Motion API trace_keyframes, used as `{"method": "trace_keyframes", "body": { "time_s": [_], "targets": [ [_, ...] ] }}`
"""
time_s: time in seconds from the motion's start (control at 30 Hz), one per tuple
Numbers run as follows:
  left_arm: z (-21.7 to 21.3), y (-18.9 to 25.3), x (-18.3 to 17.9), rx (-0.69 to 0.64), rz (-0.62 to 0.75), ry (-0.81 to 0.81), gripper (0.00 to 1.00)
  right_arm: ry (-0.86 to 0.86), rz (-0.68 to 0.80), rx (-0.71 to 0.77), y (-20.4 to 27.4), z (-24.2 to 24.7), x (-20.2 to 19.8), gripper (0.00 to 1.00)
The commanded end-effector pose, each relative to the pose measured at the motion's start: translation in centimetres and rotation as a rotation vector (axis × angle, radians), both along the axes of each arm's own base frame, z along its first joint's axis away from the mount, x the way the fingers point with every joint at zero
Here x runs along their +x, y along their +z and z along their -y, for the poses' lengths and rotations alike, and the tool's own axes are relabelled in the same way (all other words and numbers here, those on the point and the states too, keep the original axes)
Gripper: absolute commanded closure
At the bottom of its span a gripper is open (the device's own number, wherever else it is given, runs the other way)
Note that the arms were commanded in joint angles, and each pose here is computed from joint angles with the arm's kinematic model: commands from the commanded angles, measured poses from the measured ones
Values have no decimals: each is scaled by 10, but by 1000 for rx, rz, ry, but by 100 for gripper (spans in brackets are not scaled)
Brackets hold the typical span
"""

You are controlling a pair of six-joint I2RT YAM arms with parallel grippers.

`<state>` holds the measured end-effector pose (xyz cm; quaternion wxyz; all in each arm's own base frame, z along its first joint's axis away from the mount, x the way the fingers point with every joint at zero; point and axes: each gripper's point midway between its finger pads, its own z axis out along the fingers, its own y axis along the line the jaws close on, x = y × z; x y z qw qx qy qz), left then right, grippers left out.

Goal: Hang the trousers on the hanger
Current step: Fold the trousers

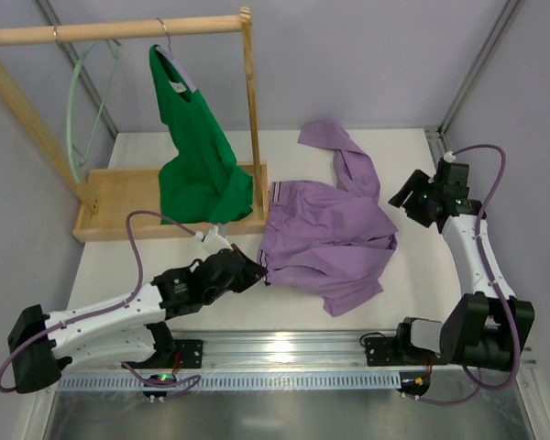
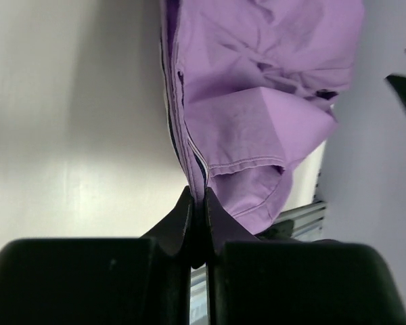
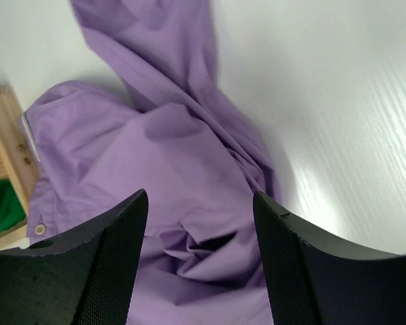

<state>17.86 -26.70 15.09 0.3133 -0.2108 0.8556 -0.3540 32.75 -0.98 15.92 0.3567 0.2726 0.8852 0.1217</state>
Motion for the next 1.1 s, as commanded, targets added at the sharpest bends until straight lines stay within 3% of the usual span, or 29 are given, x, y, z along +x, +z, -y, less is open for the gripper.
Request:
{"method": "trace_keyframes", "body": {
  "time_s": [0.0, 0.13, 0.17, 0.33, 0.5, 0.63, 0.87, 1.07],
  "targets": [
    [-27, -17, -9, 116, 29, -21, 100, 238, 137, 89, 28, -37, 42, 34],
    [-29, -21, -19, 80, 38, -68, 100, 479, 131, 40, 27, -89, 60, 33],
    [-28, -21, -20, 72, 41, -80, 100, 579, 171, 21, 36, -121, 62, 33],
    [-19, -37, -32, 78, 23, -172, 100, 696, 182, 70, 26, -172, 89, 33],
    [-13, -40, -36, 81, 33, -206, 100, 821, 168, 74, 8, -220, 116, 25],
    [-13, -42, -37, 84, 42, -221, 100, 907, 174, -20, -9, -251, 139, 22],
    [-17, -42, -41, 54, 58, -228, 100, 906, 56, -73, -60, -258, 169, 21],
    [-24, -44, -39, 52, 74, -195, 100, 983, -48, -73, -101, -263, 152, 23]
  ]
}}
